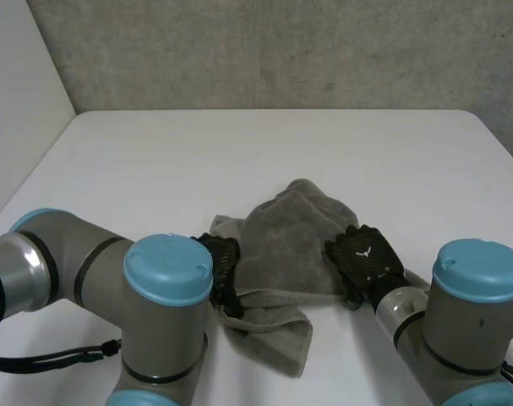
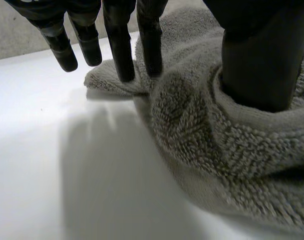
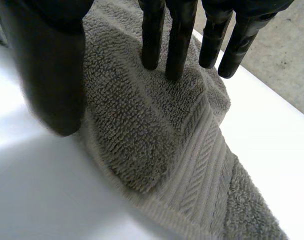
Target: Fold the towel.
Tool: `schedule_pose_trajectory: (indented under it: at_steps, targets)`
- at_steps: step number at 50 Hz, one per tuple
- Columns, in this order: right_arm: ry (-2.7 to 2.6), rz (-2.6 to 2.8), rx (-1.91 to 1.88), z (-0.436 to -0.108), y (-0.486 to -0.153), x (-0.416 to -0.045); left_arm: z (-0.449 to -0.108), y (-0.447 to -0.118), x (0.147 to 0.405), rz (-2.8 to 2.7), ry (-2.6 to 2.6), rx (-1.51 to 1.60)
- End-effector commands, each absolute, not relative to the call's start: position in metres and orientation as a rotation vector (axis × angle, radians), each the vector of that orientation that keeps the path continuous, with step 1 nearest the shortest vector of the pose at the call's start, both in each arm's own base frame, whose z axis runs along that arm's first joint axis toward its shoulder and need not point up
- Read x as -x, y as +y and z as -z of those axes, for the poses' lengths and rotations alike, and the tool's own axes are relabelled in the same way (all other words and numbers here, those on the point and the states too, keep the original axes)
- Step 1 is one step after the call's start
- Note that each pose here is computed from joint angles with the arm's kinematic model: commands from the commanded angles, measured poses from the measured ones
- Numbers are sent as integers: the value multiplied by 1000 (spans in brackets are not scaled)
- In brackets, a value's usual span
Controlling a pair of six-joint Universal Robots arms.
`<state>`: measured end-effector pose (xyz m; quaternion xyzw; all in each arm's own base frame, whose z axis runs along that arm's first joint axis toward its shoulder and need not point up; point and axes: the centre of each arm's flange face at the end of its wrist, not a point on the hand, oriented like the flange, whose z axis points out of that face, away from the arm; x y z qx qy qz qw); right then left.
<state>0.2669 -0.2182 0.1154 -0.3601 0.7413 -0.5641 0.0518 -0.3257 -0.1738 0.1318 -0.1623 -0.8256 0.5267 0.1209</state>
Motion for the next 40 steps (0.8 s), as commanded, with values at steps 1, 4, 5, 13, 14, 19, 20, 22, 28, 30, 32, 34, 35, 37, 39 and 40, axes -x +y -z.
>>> schedule_pose_trajectory:
  at_steps: [1, 4, 5, 13, 14, 19, 20, 22, 28, 30, 32, 34, 35, 37, 39, 40]
  targets:
    - [2235, 1726, 1078, -121, -217, -267, -130, -171, 323, -1527, -2419, 481]
    - [2210, 1743, 1085, -126, -219, -270, -131, -172, 323, -1530, -2416, 474]
    - [2194, 1757, 1084, -131, -221, -271, -133, -174, 324, -1534, -2410, 470]
    - [2007, 1923, 1048, -211, -225, -267, -171, -185, 323, -1566, -2318, 464]
    - [2007, 1923, 1048, -211, -225, -267, -171, -185, 323, -1566, -2318, 464]
    - [1981, 1877, 1070, -232, -227, -264, -197, -186, 328, -1556, -2200, 588]
    - [1951, 1847, 1096, -237, -227, -268, -204, -193, 330, -1576, -2159, 627]
    - [1910, 1833, 1120, -241, -229, -273, -210, -205, 333, -1602, -2127, 676]
    - [1797, 1929, 1197, -253, -285, -305, -216, -277, 342, -1807, -2057, 874]
    - [1741, 2030, 1199, -272, -301, -313, -229, -292, 344, -1898, -2012, 893]
    - [1537, 2333, 1109, -346, -319, -320, -270, -308, 348, -2092, -1868, 903]
    - [1428, 2479, 1017, -384, -322, -319, -298, -313, 348, -2199, -1767, 856]
    - [1322, 2586, 915, -415, -322, -316, -298, -314, 348, -2200, -1766, 855]
    - [1217, 2647, 805, -440, -317, -312, -363, -312, 337, -2433, -1504, 736]
    - [1098, 2676, 711, -466, -305, -306, -395, -302, 329, -2531, -1358, 681]
    - [1019, 2686, 655, -485, -294, -297, -421, -292, 320, -2602, -1226, 646]
